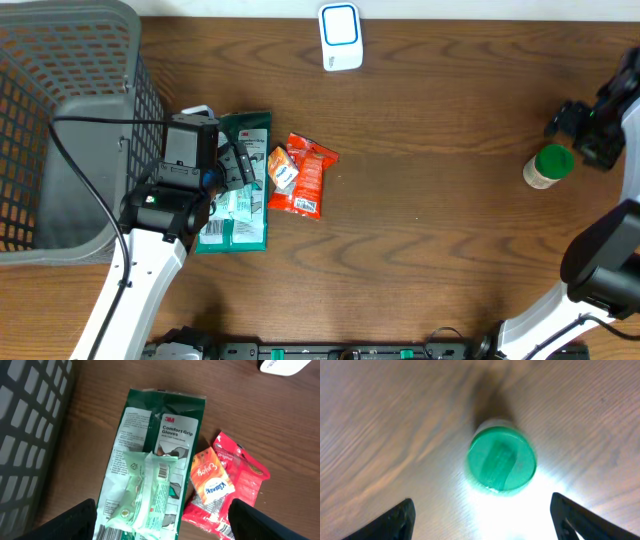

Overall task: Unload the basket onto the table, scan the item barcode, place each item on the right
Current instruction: 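Reach the right gripper to the orange packet and grasp it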

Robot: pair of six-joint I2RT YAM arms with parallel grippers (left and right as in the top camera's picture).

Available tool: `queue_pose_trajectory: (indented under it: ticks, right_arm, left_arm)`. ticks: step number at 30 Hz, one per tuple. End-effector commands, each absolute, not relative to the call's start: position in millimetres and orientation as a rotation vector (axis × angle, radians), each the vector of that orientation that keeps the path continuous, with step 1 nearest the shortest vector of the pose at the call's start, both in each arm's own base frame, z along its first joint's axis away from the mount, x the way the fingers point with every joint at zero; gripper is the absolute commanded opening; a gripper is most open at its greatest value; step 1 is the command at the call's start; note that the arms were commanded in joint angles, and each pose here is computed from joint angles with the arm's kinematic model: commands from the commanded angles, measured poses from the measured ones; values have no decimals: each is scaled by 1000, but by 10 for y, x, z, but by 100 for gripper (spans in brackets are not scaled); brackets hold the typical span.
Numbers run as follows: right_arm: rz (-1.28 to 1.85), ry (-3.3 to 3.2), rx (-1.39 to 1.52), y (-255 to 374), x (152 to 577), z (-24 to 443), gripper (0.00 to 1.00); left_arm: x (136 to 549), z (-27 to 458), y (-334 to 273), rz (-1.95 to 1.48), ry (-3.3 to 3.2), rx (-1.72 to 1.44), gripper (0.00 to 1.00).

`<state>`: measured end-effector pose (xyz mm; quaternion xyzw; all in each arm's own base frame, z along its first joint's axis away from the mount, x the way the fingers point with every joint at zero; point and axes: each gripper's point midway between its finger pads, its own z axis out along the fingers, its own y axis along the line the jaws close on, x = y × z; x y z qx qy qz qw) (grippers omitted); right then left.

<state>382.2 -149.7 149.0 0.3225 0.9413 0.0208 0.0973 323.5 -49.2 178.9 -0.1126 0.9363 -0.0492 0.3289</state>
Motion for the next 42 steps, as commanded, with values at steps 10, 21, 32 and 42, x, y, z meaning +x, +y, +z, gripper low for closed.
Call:
queue_pose_trajectory:
  ticks: [10,21,32,42]
  right_arm:
    - [385,2892,54,731,4141,1720,82]
    - [477,2587,-681,2971,3808,1179,70]
    - [461,2443,-791,3481,3660,761,53]
    - [475,2496,-834,3584,3605,319,42]
  left_arm:
    - [3266,1877,-483,-133,2428,-301,84]
    - [3266,1877,-483,-133,2428,-301,84]
    - [3266,1878,-483,-134,2427,-301,84]
    - [3266,1878,-483,-134,2427,-301,84]
